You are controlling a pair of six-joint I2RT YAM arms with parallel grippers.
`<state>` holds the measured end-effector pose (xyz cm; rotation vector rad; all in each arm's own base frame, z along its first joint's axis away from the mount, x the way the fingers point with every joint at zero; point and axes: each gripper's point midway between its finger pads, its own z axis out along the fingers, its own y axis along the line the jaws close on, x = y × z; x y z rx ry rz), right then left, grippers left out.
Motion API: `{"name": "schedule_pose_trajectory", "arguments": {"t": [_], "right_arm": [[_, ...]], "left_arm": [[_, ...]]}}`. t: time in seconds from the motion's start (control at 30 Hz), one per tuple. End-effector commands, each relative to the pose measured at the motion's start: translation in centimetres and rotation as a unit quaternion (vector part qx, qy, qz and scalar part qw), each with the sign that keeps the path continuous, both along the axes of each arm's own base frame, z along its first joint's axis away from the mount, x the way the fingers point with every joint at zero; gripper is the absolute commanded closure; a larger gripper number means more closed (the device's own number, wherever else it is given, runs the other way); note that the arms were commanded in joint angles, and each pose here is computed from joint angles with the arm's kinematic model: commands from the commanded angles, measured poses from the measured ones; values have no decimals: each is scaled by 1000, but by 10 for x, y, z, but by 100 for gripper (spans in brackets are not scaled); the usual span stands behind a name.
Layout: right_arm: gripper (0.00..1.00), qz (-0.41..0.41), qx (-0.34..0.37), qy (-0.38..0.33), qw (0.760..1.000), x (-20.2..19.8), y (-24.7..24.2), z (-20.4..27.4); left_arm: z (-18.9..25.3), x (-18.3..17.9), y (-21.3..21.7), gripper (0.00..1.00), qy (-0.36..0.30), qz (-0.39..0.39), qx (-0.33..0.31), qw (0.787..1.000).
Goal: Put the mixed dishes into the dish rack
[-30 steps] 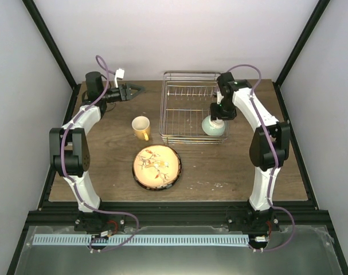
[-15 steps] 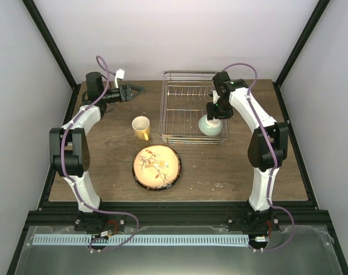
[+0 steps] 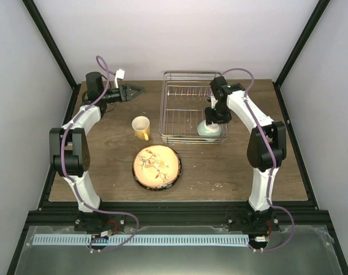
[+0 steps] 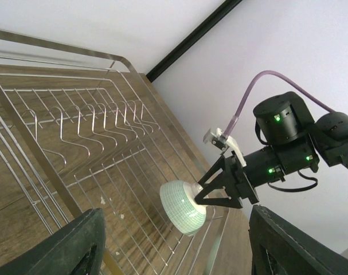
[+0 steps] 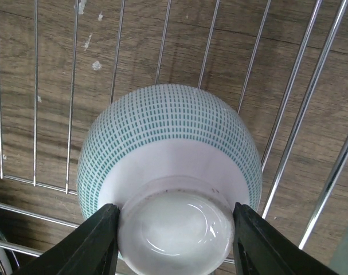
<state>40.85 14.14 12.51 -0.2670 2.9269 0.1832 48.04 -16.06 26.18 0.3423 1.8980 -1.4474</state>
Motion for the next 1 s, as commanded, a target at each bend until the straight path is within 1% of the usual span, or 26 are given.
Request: {"name": "schedule_pose_trajectory", "arguments": {"t": [0.0, 0.23, 0.37, 0.5, 0.57, 0.73, 0.83, 0.97], "right_arm": [[94, 0, 3, -18, 1000, 6, 4, 1], [93, -10, -29, -18, 999, 6, -8, -20], [93, -13, -30, -20, 999, 9, -8, -24], [89, -11, -33, -18, 999, 10, -8, -25], [84, -9, -33, -15, 999, 10, -7, -27], [66, -3, -21, -6, 1000, 9, -1, -27], [56, -1, -27, -2, 1000, 7, -3, -26], [45, 0, -32, -11, 999, 8, -6, -17]], "left_arm": [[9, 0, -2, 30, -20, -5, 0, 1000], [9, 0, -1, 30, -20, -3, 1, 1000], [8, 0, -1, 30, -18, -4, 0, 1000], [8, 0, -1, 30, -19, -4, 1, 1000], [6, 1, -1, 30, -17, -3, 1, 1000], [5, 1, -1, 30, -15, -4, 1, 1000], [4, 0, -1, 30, -15, -5, 2, 1000], [1, -2, -2, 30, -13, -7, 7, 1000]]}}
